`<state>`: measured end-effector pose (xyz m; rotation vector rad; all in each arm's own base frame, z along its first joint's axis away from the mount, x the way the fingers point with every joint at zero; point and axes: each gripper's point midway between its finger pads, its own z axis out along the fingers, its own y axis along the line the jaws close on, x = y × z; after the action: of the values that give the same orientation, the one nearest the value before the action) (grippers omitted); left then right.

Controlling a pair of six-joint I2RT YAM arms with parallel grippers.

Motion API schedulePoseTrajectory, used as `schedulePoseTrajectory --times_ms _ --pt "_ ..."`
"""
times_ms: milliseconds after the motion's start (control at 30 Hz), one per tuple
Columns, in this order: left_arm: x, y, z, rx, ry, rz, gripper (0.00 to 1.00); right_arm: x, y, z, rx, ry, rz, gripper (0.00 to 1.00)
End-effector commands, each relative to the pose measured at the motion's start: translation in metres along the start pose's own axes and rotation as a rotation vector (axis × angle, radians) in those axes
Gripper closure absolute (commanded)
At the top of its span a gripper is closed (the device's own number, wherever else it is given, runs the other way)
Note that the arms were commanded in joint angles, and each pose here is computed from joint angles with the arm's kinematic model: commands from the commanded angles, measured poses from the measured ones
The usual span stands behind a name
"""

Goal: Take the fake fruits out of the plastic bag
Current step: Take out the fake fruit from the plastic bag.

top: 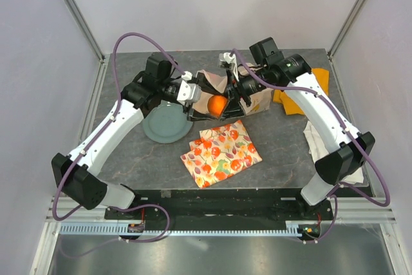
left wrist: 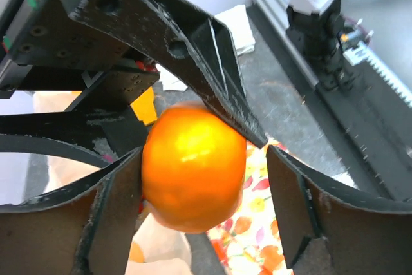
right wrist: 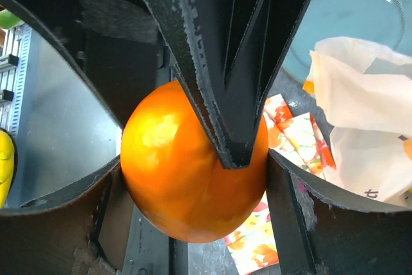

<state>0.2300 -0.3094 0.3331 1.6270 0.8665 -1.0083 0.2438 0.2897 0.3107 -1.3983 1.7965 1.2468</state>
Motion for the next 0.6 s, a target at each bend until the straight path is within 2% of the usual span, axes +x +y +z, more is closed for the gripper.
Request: schedulePoseTrajectory --times_ms 0,33,133,200,233,267,367,433,467,533,567 --pt "0.011 -0.004 0.000 0.027 0.063 0.144 0.25 -0.011 0.003 -0.004 -0.001 -0.016 -0.066 0.53" --pt "0.014 -0.002 0.000 0.025 0.076 0.156 0.27 -0.010 0.002 -0.004 0.005 -0.013 -0.066 0.53" --pt "0.018 0.002 -0.002 0.017 0.107 0.169 0.45 -0.008 0.001 -0.003 0.006 -0.007 -0.063 0.51" --pt "0.020 0.002 -0.003 0.018 0.122 0.151 0.78 -0.006 -0.002 -0.003 0.020 0.000 -0.057 0.40" --pt "0.019 0.002 -0.003 0.017 0.123 0.148 0.90 -0.007 -0.002 -0.004 0.028 0.002 -0.054 0.30" --pt "0.021 0.001 -0.004 0.015 0.131 0.137 0.98 -0.008 -0.004 -0.006 0.049 0.002 -0.033 0.17" --pt "0.024 -0.008 -0.008 0.000 0.155 0.079 0.98 -0.033 -0.016 -0.031 0.106 -0.065 -0.006 0.04" --pt "0.023 -0.010 -0.016 -0.035 0.170 0.008 0.98 -0.054 -0.036 -0.065 0.173 -0.146 0.042 0.02" --pt "0.021 -0.007 -0.024 -0.072 0.171 -0.085 0.98 -0.066 -0.047 -0.091 0.230 -0.197 0.059 0.02" --pt "0.009 0.007 -0.038 -0.156 0.148 -0.153 0.98 -0.068 -0.064 -0.111 0.275 -0.229 0.082 0.02" --pt "0.010 0.015 -0.055 -0.237 0.125 -0.326 0.98 -0.068 -0.074 -0.128 0.317 -0.248 0.088 0.02"
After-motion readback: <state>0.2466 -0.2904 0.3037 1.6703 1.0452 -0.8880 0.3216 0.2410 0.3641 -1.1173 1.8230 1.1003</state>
